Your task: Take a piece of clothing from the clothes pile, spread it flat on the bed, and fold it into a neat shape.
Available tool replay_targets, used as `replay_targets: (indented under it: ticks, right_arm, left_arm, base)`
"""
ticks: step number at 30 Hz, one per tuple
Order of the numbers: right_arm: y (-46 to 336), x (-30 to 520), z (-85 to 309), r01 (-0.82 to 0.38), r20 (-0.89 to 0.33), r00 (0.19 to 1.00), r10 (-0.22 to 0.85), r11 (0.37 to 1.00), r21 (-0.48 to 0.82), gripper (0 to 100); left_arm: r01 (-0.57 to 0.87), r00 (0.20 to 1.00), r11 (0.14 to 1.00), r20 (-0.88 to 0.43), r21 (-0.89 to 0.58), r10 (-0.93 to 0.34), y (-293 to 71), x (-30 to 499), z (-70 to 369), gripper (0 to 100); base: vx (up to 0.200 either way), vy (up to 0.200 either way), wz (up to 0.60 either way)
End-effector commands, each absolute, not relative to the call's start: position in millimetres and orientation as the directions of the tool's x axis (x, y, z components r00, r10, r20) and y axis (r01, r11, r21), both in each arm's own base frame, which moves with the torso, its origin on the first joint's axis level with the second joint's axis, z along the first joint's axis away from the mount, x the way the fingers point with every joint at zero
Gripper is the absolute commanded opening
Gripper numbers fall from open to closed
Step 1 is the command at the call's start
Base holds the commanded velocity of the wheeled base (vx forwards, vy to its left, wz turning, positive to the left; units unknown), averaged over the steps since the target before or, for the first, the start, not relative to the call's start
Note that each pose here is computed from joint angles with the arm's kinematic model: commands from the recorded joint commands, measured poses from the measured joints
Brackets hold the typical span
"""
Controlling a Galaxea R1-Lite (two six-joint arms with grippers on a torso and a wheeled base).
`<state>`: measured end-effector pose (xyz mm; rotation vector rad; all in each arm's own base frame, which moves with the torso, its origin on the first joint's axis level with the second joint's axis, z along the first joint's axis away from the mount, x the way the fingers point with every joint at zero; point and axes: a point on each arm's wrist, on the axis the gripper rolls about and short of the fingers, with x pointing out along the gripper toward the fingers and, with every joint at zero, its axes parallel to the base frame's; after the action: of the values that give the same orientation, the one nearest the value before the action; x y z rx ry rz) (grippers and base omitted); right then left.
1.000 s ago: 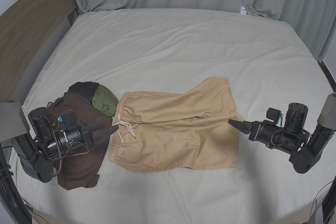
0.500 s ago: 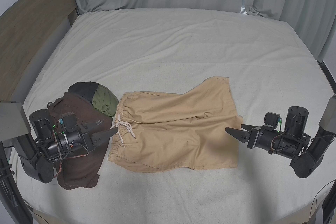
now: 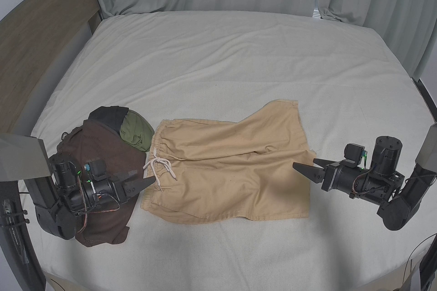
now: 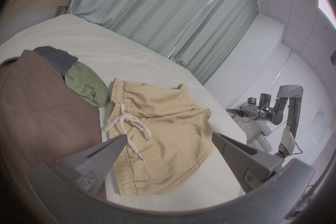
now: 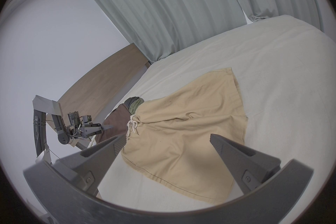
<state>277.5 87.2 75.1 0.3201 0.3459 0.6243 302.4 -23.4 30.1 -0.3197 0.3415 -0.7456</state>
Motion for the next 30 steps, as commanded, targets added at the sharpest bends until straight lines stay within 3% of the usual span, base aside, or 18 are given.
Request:
replay_targets:
  ticks: [1,30]
  right_arm:
    - [87,278,75,-0.51,-0.217,0.758,0.615,0.766,0.391,100]
    - [86,278,73,-0.505,-0.221,0.76,0.612,0.769,0.391,100]
  left_arm:
    - [0.581,0.681,0.695,-0.215,-0.424,-0.7,-22,304,17,100]
    - [0.465,0.663,0.718,-0.334,-0.517,-0.67,-8,307,-41,100]
  base:
    - [0.0,0.0,0.0]
    - [0.0,0.0,0.0]
